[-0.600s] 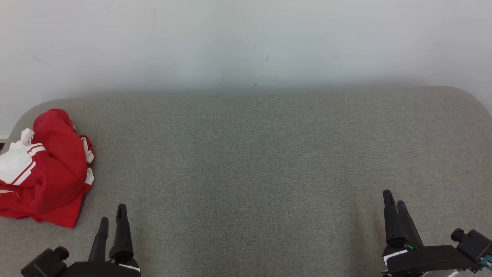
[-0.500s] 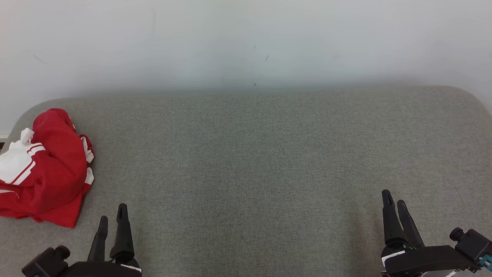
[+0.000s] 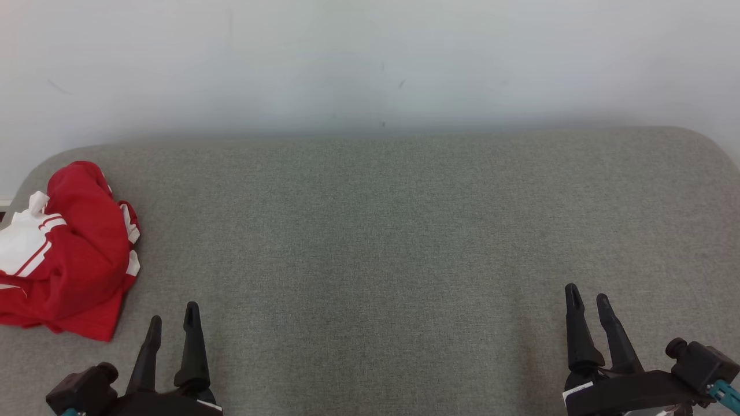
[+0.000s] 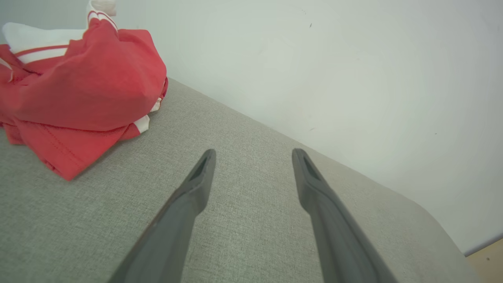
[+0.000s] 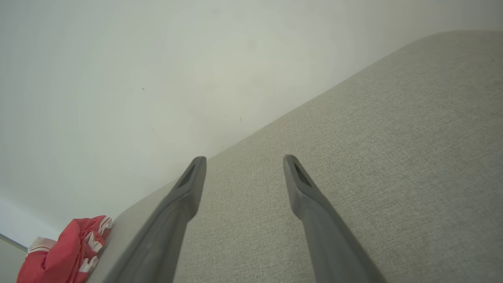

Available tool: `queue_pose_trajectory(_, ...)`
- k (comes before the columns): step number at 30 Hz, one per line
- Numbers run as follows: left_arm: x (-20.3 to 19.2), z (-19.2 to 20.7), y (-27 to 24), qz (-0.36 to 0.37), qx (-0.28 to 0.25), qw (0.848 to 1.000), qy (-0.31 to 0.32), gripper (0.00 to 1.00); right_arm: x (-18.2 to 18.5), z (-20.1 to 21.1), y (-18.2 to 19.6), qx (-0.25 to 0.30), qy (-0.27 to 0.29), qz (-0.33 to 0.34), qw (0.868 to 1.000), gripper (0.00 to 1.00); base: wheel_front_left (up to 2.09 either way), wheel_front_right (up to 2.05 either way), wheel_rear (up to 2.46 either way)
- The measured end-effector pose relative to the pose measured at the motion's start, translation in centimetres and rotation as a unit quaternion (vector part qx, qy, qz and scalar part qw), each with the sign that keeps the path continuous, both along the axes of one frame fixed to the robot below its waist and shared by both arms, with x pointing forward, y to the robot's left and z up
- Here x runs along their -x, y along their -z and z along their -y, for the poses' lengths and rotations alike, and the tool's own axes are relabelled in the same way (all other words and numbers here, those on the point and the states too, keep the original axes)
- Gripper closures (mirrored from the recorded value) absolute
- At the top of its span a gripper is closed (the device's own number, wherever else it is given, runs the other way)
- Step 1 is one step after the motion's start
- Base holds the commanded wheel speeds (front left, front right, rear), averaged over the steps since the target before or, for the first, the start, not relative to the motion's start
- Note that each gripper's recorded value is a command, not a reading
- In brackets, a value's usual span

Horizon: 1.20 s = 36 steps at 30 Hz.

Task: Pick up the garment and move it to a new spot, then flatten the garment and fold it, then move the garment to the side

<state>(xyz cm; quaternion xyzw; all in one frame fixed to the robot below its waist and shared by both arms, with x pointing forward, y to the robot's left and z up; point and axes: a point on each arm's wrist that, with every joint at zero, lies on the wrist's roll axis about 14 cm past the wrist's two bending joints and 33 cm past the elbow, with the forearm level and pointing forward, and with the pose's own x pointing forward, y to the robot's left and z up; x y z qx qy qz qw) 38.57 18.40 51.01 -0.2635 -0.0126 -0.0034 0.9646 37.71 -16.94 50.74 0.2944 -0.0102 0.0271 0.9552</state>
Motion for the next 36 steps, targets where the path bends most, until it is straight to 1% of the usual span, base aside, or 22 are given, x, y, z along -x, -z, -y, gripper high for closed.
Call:
queue_pose_trajectory(15, 0.1, 0.2, -0.3, 0.013, -0.087, 0.996, 0.004, 0.00, 0.1, -0.4, -0.5, 0.079, -0.006, 0.019, 0.997, 0.00, 0.00, 0.00, 0.00)
queue_pose_trajectory(36, 0.7, 0.2, -0.5, 0.032, -0.166, 0.986, 0.008, 0.00, 0.8, 0.0, -1.2, 0.167, 0.002, 0.046, 0.985, 0.00, 0.00, 0.00, 0.00)
